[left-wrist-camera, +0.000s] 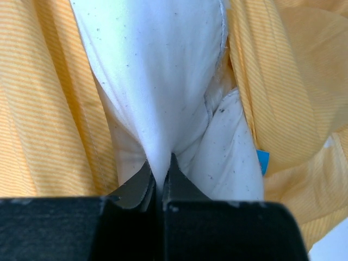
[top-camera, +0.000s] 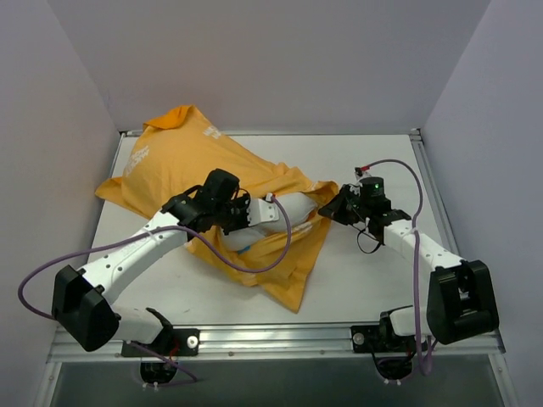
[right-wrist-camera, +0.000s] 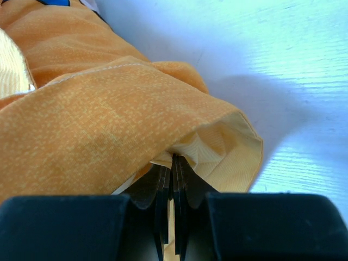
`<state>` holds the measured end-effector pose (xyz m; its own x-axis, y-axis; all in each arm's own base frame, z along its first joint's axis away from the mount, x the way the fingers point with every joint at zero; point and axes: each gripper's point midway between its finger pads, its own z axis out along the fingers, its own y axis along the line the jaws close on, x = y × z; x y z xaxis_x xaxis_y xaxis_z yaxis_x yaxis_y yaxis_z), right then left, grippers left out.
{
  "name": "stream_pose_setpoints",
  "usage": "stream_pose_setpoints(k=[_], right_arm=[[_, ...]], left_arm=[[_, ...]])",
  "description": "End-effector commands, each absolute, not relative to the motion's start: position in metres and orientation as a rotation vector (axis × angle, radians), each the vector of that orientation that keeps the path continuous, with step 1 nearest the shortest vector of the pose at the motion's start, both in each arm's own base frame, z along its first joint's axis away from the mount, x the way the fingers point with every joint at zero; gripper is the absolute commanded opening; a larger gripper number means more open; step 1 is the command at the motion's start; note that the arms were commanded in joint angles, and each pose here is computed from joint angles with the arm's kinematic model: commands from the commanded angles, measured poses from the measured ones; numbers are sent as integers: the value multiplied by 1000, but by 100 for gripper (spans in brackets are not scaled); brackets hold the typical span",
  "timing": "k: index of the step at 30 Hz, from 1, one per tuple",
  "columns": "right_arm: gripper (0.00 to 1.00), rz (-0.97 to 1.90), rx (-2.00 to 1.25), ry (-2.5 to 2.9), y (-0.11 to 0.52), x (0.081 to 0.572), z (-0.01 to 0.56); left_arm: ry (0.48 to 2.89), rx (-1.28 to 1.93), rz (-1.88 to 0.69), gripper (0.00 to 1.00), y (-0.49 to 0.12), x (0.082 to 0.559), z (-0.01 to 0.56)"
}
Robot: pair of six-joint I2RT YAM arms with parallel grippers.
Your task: Remove the pillowcase from the pillow
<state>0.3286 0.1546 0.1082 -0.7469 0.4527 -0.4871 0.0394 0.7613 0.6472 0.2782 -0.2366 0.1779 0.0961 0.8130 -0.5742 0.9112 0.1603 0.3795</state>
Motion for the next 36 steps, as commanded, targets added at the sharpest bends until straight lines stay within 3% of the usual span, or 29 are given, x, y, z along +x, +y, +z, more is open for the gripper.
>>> stream_pose_setpoints(k=[1,5,16,21,22,23,24,25,28,31,36], right_arm=[[0,523,456,2160,92,372,128],[0,517,441,2128,85,383,149],[0,619,440,2185,99,423,138],[0,642,331,2183,132,412,149],[5,631,246,2185,159,400,153],[17,629,182,2179,171,391,158],[32,650,133,2143,180,381,173],[57,662,98,2128,188,374,181],[84,591,85,2059,177,349,215],[94,534,87,1991,153,320,251],[93,736,-126,1932,189,268,282]], left_arm=[[1873,1844,-176,2,-171,230,178],[1875,1858,-189,2,-161,223,177],[1740,1739,-426,2,-192,207,256],[1808,1279,-476,2,-221,256,310],[1816,1199,-446,2,-222,270,321],[1795,1126,-445,2,-230,287,340],[1817,1056,-468,2,-235,294,347],[1817,1009,-453,2,-236,303,354],[1855,892,-446,2,-248,332,358],[1871,838,-424,2,-253,350,358],[1855,773,-405,2,-258,369,369]])
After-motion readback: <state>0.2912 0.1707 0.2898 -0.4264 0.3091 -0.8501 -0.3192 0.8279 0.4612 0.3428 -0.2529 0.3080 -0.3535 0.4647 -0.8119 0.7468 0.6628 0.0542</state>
